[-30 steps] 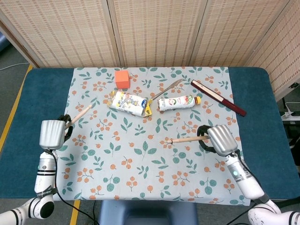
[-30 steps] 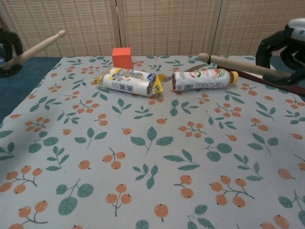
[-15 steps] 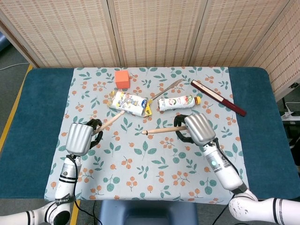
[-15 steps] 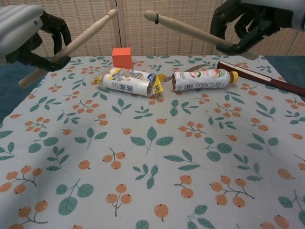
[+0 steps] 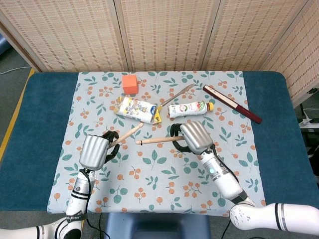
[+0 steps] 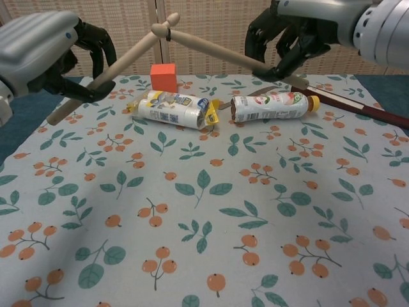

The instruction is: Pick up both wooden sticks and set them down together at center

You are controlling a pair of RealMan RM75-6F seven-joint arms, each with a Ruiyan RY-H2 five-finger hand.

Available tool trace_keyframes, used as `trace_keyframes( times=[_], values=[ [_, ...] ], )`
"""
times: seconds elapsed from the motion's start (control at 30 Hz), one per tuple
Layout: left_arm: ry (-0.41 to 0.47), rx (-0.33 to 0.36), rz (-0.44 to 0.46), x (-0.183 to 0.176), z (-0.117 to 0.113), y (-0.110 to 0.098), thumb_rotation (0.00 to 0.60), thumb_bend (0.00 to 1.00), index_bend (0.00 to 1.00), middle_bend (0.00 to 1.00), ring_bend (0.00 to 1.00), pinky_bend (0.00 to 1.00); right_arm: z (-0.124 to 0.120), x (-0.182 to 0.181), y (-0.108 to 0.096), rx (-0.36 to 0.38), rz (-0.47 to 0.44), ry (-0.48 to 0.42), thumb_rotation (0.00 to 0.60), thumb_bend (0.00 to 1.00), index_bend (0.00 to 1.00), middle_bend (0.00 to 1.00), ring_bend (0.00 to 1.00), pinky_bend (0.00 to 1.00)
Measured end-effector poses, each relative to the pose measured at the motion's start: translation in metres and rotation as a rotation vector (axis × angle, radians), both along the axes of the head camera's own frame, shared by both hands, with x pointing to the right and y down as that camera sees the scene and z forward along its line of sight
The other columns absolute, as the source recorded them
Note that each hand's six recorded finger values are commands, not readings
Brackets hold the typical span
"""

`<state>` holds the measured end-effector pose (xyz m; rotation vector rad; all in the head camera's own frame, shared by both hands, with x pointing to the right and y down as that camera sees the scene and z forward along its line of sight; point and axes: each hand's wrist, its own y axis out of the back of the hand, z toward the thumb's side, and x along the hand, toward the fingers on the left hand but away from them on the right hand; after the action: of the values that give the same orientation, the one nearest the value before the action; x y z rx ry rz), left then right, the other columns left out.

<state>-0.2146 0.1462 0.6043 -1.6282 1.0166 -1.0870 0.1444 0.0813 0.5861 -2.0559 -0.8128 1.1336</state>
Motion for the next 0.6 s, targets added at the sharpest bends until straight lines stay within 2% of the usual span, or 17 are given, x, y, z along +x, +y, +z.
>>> trace_keyframes(
  times=[0.3, 0.6],
  values=[
    [0.038, 0.021, 0.014, 0.004, -0.01, 0.004, 0.6, 0.39, 0.68, 0.8, 1.0, 1.0, 0.013, -0.005, -0.006, 0.001, 0.014, 0.053, 0.6, 0.97, 0.83, 0.65, 0.78, 0.99],
    [0.031, -0.009, 0.034, 0.008, -0.002, 0.01, 0.6, 0.39, 0.68, 0.8, 1.0, 1.0, 0.009, -0.013, -0.003, 0.001, 0.002, 0.019, 0.6, 0.97, 0.83, 0.65, 0.79, 1.0]
  ],
)
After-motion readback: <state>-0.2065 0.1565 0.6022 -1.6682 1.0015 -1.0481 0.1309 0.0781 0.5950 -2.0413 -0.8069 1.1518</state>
